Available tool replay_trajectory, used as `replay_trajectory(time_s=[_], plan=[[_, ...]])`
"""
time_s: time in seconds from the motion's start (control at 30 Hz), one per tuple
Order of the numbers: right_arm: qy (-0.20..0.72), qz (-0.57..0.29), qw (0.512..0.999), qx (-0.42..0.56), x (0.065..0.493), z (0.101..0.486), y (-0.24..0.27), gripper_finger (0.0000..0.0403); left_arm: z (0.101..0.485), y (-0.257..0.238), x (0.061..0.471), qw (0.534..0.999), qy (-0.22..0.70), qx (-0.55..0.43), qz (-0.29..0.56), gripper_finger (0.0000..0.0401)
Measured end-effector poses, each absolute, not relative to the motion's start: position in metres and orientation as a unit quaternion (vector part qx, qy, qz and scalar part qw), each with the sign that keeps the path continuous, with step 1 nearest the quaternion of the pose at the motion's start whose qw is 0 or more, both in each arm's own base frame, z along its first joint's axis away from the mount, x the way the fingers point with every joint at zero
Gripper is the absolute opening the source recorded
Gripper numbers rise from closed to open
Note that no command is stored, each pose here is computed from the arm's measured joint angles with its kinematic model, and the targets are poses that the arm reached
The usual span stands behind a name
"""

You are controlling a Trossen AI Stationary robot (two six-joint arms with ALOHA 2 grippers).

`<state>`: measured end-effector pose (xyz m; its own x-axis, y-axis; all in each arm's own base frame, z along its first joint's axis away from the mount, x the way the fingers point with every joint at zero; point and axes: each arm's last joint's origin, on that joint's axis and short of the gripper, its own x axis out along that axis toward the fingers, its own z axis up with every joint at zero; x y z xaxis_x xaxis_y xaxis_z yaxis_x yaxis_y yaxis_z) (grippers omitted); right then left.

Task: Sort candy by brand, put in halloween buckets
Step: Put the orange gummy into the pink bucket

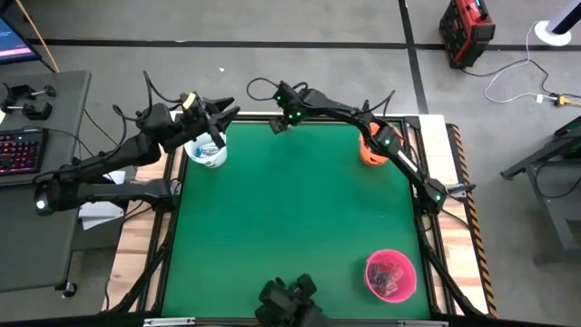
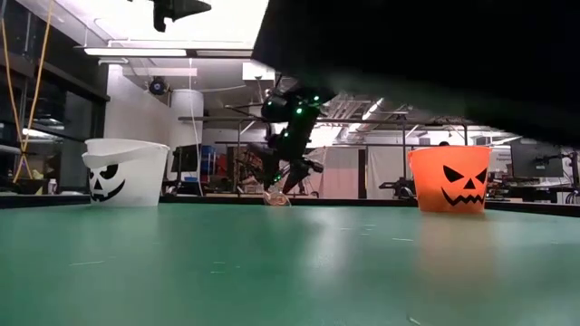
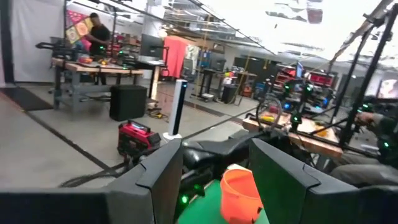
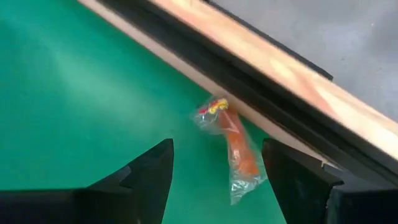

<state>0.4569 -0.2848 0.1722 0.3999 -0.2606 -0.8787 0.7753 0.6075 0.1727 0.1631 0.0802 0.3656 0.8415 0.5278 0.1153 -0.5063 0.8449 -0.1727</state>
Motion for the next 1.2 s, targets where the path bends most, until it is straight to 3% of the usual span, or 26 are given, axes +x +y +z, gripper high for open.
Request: replay_trajectory(time_s=[0.17, 0.27, 0.5, 0.7, 0.93, 1.2], plan=[[0.455, -0.355, 0.761, 0.297, 0.457, 0.155, -0.280, 0.0234, 0.366, 0.081, 0.163, 0.952, -0.084, -0.078, 0.282, 0.0175], [0.456, -0.358, 0.758, 0.299, 0.456, 0.154, -0.281, 0.0206, 0.366, 0.081, 0.163, 0.952, -0.083, -0.078, 0.282, 0.0175], [0.429, -0.320, 0.782, 0.319, 0.463, 0.161, -0.279, 0.0019, 0.365, 0.081, 0.163, 0.953, -0.082, -0.079, 0.282, 0.0175], [0.447, -0.307, 0.785, 0.299, 0.451, 0.198, -0.272, 0.0005, 0.364, 0.081, 0.163, 0.953, -0.077, -0.079, 0.283, 0.0175], [0.476, -0.295, 0.802, 0.208, 0.410, 0.292, -0.246, 0.0003, 0.355, 0.081, 0.163, 0.953, -0.029, -0.086, 0.288, 0.0175], [0.584, -0.355, 0.713, 0.155, 0.359, 0.341, -0.199, 0.0002, 0.350, 0.080, 0.164, 0.958, -0.004, -0.104, 0.269, 0.0175]])
